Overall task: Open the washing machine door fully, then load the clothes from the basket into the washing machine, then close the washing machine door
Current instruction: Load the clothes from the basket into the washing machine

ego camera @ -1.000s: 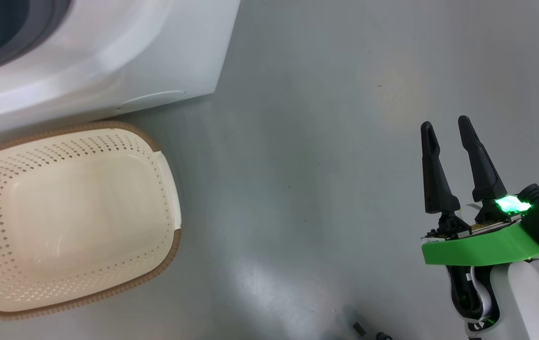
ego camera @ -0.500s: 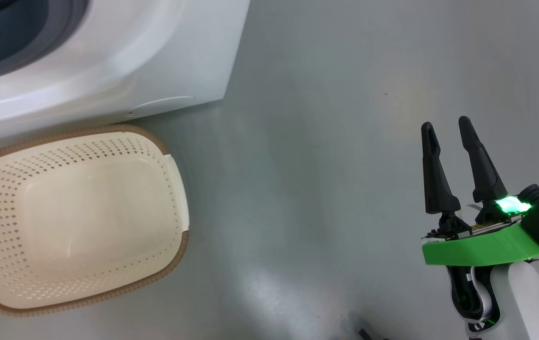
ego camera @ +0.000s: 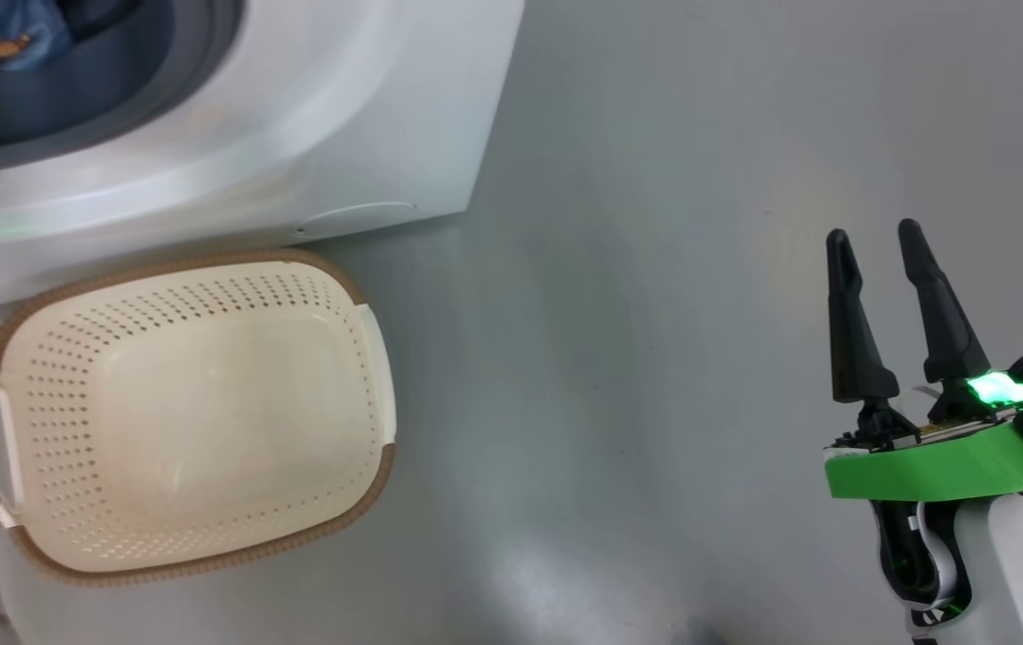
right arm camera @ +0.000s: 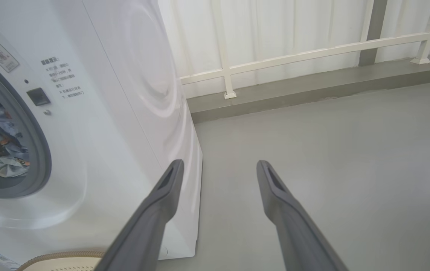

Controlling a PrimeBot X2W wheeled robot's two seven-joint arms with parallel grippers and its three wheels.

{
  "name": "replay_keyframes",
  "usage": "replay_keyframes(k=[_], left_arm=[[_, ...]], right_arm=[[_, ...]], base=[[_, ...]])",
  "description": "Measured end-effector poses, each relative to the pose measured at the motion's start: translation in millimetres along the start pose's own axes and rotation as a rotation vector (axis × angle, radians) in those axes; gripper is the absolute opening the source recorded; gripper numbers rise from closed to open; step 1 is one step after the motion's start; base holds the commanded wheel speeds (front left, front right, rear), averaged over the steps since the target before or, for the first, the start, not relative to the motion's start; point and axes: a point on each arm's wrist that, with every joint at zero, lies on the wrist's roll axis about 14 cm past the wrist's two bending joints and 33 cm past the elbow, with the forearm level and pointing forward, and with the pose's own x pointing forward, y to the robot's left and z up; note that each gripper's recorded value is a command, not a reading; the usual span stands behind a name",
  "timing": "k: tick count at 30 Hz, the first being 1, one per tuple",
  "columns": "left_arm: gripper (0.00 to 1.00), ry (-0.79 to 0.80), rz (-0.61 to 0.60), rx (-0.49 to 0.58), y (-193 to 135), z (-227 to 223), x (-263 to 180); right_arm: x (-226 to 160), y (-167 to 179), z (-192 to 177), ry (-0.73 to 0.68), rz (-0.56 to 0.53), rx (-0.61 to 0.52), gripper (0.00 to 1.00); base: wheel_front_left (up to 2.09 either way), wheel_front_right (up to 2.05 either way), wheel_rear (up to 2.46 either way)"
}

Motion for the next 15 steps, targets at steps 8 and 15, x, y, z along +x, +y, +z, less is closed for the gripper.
replay_keyframes(k=[8, 15], left_arm=[[1.0, -0.023, 0.007, 0.01, 4, 10, -33], [1.0, -0.061, 0.029, -0.017, 6, 27, -70]], right_arm=[[-7, 1, 8, -0.012, 0.008, -0.002, 1.0], [-15, 7, 22, -0.041, 0.03, -0.004, 1.0]], base=[[0.0, 0.0, 0.0], [0.0, 0.0, 0.0]])
